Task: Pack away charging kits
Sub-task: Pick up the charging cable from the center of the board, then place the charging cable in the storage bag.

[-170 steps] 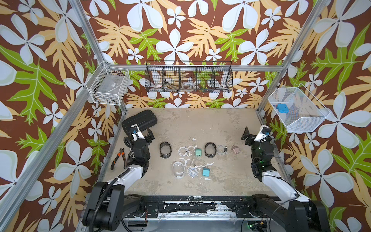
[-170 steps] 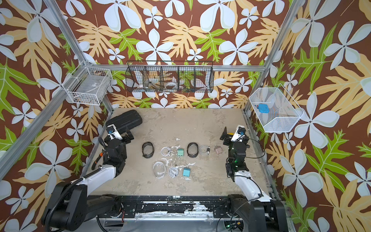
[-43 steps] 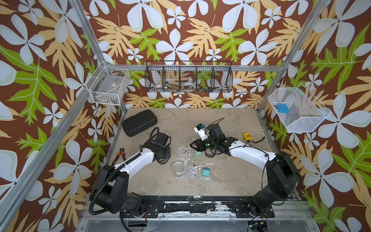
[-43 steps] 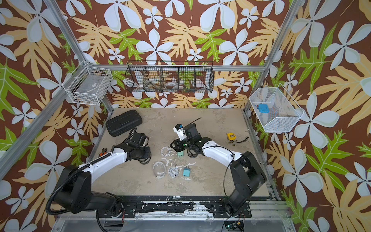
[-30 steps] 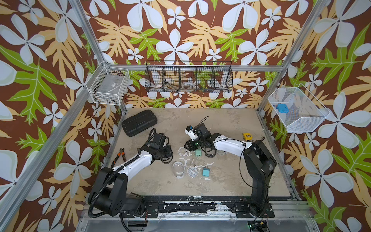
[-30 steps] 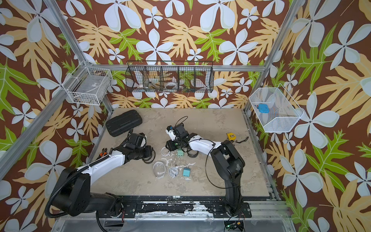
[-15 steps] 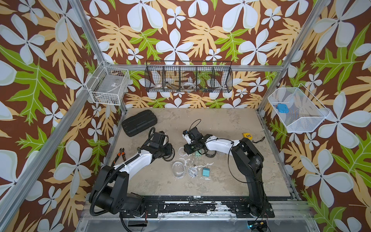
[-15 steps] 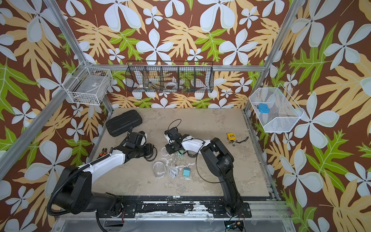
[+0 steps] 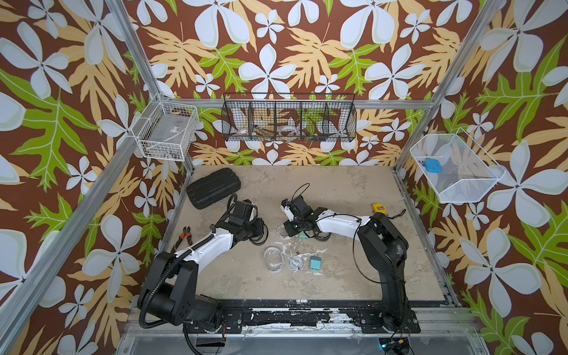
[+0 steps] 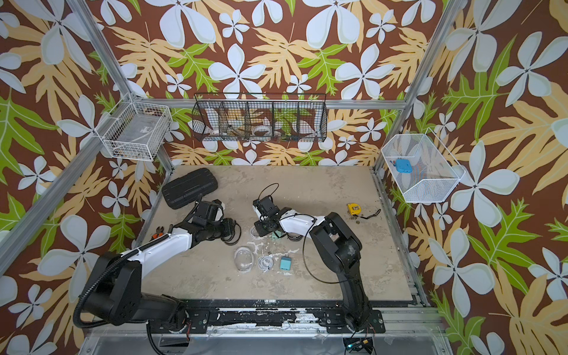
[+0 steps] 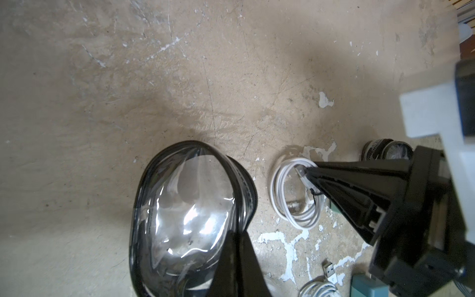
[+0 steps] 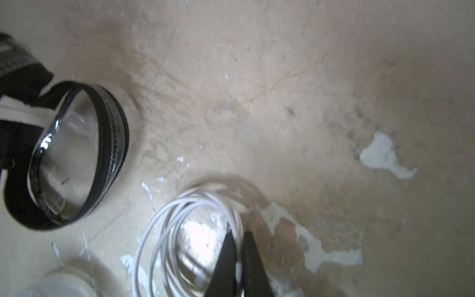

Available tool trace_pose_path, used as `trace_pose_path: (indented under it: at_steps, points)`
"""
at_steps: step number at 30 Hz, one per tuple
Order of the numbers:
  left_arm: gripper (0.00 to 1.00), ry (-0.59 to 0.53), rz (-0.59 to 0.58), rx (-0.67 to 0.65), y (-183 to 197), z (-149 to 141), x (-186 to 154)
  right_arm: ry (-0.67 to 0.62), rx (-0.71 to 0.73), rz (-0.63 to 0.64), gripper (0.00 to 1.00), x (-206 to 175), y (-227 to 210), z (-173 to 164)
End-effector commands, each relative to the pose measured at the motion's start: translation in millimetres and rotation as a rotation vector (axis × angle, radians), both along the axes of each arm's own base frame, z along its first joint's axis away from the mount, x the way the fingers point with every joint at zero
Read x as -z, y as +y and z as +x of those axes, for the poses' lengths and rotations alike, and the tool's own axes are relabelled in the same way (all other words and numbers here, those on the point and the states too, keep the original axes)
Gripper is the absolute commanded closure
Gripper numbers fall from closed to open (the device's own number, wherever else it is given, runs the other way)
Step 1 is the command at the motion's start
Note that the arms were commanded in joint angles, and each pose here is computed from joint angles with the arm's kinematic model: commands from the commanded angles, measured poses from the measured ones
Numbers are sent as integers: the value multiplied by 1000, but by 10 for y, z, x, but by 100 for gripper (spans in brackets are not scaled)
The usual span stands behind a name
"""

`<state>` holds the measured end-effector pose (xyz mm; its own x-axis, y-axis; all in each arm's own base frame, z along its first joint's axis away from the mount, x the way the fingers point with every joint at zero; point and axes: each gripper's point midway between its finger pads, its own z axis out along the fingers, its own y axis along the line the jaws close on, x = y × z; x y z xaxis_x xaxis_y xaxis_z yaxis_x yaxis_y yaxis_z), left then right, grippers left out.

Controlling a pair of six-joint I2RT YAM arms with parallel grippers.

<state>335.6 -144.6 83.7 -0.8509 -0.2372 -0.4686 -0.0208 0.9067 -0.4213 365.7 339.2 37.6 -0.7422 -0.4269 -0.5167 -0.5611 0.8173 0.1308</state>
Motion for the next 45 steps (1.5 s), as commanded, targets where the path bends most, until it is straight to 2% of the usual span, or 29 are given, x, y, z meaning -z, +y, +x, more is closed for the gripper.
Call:
trace_pose_path:
  at_steps: [1, 8, 11, 17, 22, 26, 34, 45]
  points:
    - [100, -15, -32, 0, -50, 59, -59, -44, 22, -18, 100, -194, -75, 46]
    - [100, 7, -104, 10, -178, 97, -71, -63, 7, 74, 100, -646, 22, 4]
    - [100, 7, -147, 10, -245, 138, -117, -39, -9, 113, 100, -714, 113, -40]
    - [100, 2, -191, 16, -324, 197, -207, 22, -33, 171, 100, -570, 308, -117]
    - [100, -4, -206, 28, -339, 160, -256, 46, -39, 150, 100, -323, 351, -114]
    - [100, -20, -240, 40, -361, 94, -277, 26, -32, 72, 100, -189, 246, -69]
    - [100, -35, -366, 64, -488, 7, -272, -29, -54, 116, 100, -489, 394, -58]
    - [100, -57, -406, 75, -538, 54, -327, -16, -75, 101, 100, -350, 521, -49]
